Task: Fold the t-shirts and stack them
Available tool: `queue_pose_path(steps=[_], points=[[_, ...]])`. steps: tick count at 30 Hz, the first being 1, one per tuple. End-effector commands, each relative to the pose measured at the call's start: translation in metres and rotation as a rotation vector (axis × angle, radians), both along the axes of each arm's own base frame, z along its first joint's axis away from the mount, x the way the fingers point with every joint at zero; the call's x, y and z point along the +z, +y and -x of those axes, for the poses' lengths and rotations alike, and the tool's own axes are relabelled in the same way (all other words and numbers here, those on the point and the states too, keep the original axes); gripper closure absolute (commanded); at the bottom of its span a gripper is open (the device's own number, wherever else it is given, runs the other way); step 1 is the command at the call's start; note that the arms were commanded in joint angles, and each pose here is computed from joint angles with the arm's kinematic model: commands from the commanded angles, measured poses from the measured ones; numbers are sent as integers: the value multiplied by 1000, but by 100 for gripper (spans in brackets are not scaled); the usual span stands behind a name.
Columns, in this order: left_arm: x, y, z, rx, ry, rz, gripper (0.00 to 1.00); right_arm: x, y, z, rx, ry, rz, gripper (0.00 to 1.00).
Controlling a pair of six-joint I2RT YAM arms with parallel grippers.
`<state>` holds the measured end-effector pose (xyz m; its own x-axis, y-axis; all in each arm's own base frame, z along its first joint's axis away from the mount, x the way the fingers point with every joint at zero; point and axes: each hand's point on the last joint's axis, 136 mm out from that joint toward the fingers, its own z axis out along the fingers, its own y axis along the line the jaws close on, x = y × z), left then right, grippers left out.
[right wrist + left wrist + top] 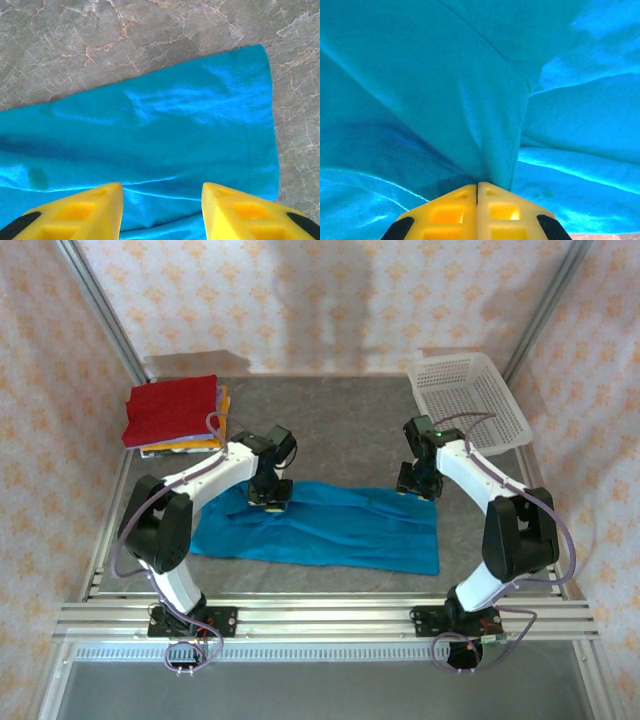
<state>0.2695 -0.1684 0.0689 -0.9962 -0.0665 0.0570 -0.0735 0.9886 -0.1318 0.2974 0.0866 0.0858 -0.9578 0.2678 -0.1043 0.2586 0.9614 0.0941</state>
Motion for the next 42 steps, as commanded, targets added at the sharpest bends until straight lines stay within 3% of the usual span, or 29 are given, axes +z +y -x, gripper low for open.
queue_pose_path(steps=[1, 4, 7, 9, 14, 22, 35, 39, 42], points=[[-34, -7, 27, 10, 136, -6, 99, -3, -2, 1, 1, 5, 11, 55], [-39, -10, 29, -2, 145, -17, 82, -4, -1, 0, 2, 7, 7, 54], [-20, -7, 19, -15, 70, -33, 65, -3, -1, -1, 3, 4, 6, 54], [-2, -1, 13, -11, 4, -51, 62, -1, 0, -2, 4, 0, 5, 54], [27, 39, 13, 65, -60, -124, 61, 0, 1, -3, 6, -3, -3, 54], [6, 118, 26, 240, -16, -181, 57, -5, 2, -2, 18, 12, -4, 54], [-30, 125, 9, 304, -32, -108, 57, -1, 2, -5, 27, 9, -5, 54], [-36, 128, 1, 299, -58, -120, 64, 0, 1, -4, 25, 8, -6, 54], [-32, 132, -3, 298, -82, -142, 77, 2, 0, -3, 24, 5, -7, 54]])
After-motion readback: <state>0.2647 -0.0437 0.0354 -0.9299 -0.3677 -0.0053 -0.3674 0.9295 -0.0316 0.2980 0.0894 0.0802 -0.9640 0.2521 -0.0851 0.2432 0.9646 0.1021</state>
